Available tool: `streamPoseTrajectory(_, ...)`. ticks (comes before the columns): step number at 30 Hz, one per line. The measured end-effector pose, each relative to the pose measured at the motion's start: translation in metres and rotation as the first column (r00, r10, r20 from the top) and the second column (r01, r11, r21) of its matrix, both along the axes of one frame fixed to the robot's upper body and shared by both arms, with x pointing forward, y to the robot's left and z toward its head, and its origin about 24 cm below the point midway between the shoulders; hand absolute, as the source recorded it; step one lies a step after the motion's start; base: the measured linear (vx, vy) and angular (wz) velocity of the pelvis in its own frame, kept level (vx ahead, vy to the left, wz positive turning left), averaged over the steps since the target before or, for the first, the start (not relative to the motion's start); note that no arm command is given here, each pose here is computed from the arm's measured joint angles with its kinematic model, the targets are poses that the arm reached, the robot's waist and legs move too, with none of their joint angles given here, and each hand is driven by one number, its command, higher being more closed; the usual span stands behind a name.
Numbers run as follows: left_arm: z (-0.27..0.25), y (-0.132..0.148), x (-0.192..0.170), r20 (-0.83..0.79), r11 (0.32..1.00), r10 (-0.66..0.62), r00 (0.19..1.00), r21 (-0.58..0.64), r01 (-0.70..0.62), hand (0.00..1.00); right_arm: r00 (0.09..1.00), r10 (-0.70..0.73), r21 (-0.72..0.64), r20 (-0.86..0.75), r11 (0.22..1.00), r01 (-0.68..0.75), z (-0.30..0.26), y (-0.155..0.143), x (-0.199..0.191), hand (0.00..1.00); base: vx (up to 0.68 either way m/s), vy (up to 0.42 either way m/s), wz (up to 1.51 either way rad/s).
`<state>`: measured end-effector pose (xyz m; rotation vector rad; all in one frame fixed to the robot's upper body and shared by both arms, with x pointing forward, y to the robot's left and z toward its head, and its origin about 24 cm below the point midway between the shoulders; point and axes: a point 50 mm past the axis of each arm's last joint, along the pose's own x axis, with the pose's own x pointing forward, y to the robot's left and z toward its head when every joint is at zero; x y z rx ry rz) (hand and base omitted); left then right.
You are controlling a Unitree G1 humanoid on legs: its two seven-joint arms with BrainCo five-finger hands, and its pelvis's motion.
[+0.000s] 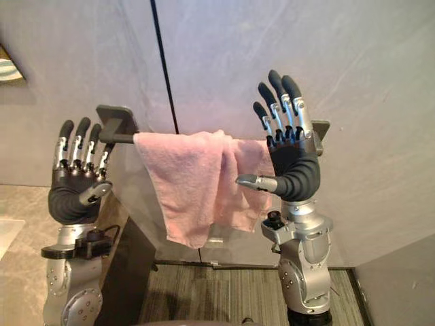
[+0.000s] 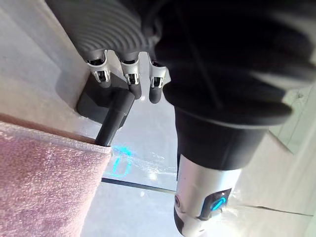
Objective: Organize washtable
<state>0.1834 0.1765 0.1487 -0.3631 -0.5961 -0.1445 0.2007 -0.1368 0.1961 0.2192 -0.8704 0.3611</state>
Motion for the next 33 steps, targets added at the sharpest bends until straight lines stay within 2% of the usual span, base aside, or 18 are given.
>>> streamPoseTrajectory(5, -0.001, -0.001, -0.002, 0.002, 0.997, -0.007, 1.0, 0.081, 0.006, 0.0, 0.999, -0.01, -0.009, -0.034, 1.0, 0.01, -0.006, 0.0, 0.004, 0.0, 0.0, 0.006, -0.01)
streamPoseTrajectory(10, -0.004, 0.0, -0.006, -0.002, 0.982, 0.05, 0.999, 0.182, -0.049, 0.0, 0.998, -0.039, -0.044, -0.048, 0.998, 0.037, -0.01, 0.0, 0.004, 0.0, 0.0, -0.015, 0.01)
streamPoseTrajectory(14, -0.005, -0.006, -0.012, 0.028, 0.945, 0.074, 0.997, 0.317, -0.079, 0.0, 0.997, -0.062, -0.074, -0.05, 0.996, 0.058, -0.011, 0.0, 0.004, 0.0, -0.03, -0.07, 0.08)
streamPoseTrajectory(25, 0.025, 0.019, -0.031, 0.216, 0.87, 0.335, 0.917, 0.303, -0.39, 0.0, 0.992, -0.101, -0.087, -0.074, 0.992, 0.095, -0.016, -0.008, 0.003, 0.0, -0.06, -0.058, 0.02)
streamPoseTrajectory(29, 0.034, 0.019, -0.037, 0.263, 0.866, 0.341, 0.903, 0.285, -0.41, 0.0, 0.992, -0.102, -0.085, -0.074, 0.992, 0.096, -0.016, -0.008, 0.003, 0.0, 0.0, 0.0, 0.0)
streamPoseTrajectory(33, 0.04, 0.017, -0.041, 0.292, 0.899, 0.293, 0.911, 0.241, -0.366, 0.0, 0.992, -0.101, -0.084, -0.074, 0.992, 0.095, -0.016, -0.008, 0.003, 0.0, -0.01, -0.006, 0.0)
